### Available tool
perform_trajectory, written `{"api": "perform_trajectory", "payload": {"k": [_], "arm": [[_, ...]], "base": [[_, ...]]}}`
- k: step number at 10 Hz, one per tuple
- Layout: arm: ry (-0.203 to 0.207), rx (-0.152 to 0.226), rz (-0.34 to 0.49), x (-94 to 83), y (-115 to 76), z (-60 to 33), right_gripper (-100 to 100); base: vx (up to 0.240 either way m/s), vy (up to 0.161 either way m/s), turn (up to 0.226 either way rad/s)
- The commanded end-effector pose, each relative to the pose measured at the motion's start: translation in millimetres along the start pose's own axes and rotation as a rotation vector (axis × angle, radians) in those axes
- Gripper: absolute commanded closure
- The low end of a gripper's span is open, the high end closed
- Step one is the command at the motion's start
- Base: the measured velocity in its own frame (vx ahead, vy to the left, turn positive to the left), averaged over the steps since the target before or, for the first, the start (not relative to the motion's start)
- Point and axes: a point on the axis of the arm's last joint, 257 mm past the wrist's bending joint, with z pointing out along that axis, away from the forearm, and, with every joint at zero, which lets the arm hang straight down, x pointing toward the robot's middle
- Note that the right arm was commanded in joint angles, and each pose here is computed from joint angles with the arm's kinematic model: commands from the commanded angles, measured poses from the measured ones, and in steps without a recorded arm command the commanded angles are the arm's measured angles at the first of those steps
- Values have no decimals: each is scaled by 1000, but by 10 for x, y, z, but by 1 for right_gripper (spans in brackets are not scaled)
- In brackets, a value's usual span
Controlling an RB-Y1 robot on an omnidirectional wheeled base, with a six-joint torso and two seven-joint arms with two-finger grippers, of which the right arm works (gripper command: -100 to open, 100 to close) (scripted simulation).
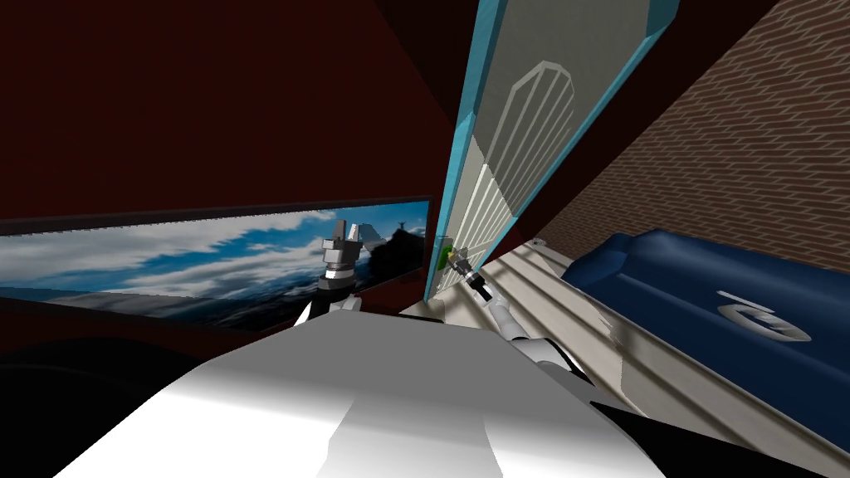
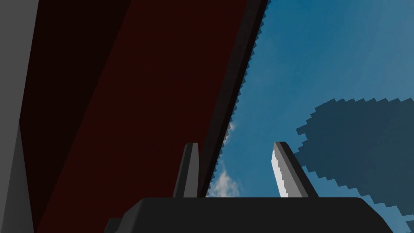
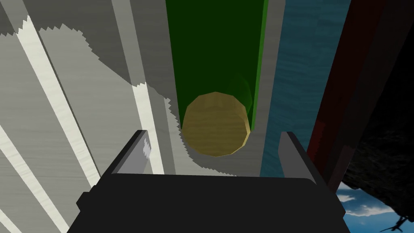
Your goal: Pull the door open
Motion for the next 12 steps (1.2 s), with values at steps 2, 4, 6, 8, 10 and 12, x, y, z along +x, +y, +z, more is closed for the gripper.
{"api": "perform_trajectory", "payload": {"k": [2,4,6,8,10,12], "arm": [[-1,4,0,3,-1,11,-100],[-1,4,0,3,-1,11,100],[-1,4,0,3,-1,11,100],[-1,4,0,3,-1,11,100],[-27,30,82,-57,-52,21,100],[-50,53,155,-110,-108,25,100]], "base": [[67,36,13],[-22,-11,2],[0,0,0],[0,0,0],[-59,-76,164],[-67,-89,151]]}}
